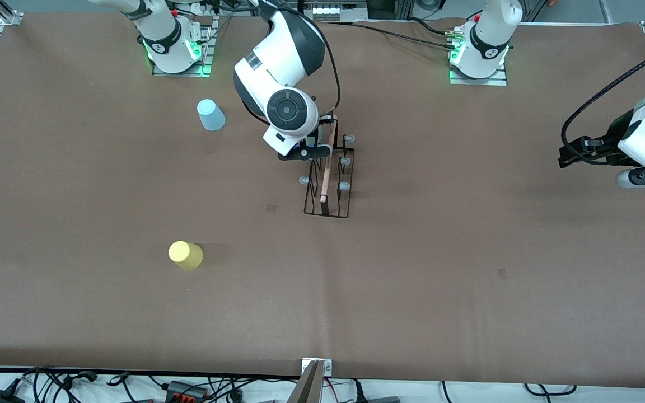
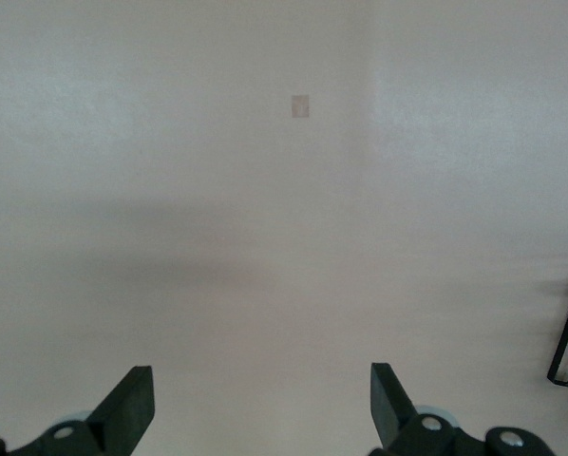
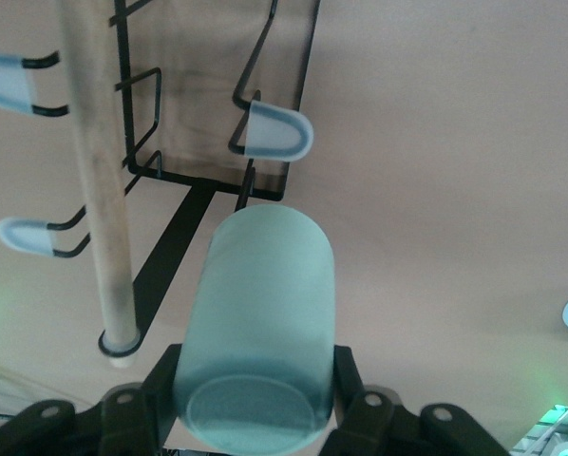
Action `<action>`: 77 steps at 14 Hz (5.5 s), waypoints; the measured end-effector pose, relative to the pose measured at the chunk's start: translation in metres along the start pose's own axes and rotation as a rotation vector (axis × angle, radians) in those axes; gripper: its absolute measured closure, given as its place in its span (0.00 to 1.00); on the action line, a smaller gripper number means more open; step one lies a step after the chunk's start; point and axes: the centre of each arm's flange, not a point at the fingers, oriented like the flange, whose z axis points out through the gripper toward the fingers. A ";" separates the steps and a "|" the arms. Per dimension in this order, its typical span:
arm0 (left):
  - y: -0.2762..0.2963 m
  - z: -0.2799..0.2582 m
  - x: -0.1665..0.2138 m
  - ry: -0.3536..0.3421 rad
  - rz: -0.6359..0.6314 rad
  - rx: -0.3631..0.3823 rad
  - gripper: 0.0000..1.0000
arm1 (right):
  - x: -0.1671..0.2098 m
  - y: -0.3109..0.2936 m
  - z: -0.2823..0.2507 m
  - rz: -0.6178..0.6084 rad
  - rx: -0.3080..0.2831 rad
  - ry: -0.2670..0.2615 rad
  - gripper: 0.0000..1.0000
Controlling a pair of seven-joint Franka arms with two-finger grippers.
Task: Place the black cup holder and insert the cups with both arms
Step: 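Lower the light blue cup onto the holder with the right gripper, then open the right gripper and lift it away from the blue cup, then move the right gripper to the yellow cup and grasp it, then carry the yellow cup over the holder with the right gripper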
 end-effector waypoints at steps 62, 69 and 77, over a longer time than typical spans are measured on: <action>0.002 -0.003 -0.003 -0.005 -0.001 -0.001 0.00 | 0.089 0.028 -0.113 0.014 0.009 0.266 0.35; 0.001 -0.003 -0.003 -0.004 -0.002 -0.002 0.00 | 0.099 0.024 -0.094 0.018 0.003 0.264 0.35; 0.001 -0.003 -0.003 -0.004 -0.003 -0.002 0.00 | 0.108 0.020 -0.067 0.019 -0.006 0.254 0.35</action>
